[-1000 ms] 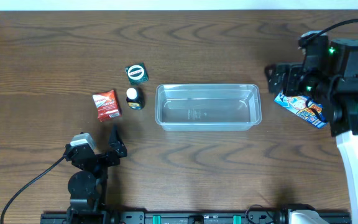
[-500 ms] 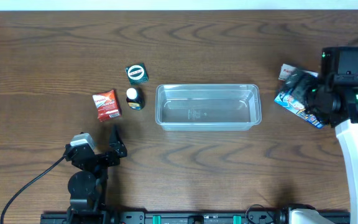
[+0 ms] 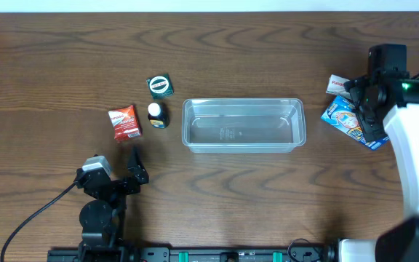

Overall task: Pack container
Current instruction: 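Reach the right gripper to the blue Koolfever box and grasp it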

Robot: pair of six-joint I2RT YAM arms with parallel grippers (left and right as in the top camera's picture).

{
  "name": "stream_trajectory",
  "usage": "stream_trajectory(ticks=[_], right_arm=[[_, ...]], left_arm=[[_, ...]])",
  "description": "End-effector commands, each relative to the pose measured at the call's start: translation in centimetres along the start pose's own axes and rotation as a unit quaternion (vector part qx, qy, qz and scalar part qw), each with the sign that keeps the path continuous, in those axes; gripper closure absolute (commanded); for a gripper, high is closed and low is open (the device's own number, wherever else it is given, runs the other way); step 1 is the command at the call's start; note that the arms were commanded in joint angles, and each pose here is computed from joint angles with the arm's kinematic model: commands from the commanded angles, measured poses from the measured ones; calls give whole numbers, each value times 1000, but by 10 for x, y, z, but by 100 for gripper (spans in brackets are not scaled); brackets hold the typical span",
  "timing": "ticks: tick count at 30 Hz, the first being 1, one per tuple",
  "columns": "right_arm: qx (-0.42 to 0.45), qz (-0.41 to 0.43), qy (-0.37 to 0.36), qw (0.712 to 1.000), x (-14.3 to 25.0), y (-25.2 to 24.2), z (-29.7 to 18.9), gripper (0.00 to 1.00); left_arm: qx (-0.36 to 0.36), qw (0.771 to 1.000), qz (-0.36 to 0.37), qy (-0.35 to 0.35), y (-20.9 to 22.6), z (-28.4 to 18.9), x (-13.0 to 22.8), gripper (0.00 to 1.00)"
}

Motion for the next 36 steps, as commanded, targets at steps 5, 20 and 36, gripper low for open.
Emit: stream_trajectory(ticks=[5, 20, 36], right_arm=[[23, 23, 20, 999, -11, -4, 34, 1], [72, 6, 64, 995, 0, 2, 93, 4], [75, -162, 70, 981, -1, 1, 100, 58]], left_arm=[[-13, 1000, 10, 18, 6, 1, 9, 2], [-13, 1000, 10, 18, 6, 1, 9, 2], [-13, 1000, 10, 18, 6, 1, 9, 2]])
Point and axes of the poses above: each gripper's point midway between its finger pads, its own z axis out along the fingers, its own y axis along the line the jaws close on, x = y × z, the point moved 9 cm from there along -z, back along the fingers, and after that the axes turned 14 degrees about -z, right-handed, at the moved point
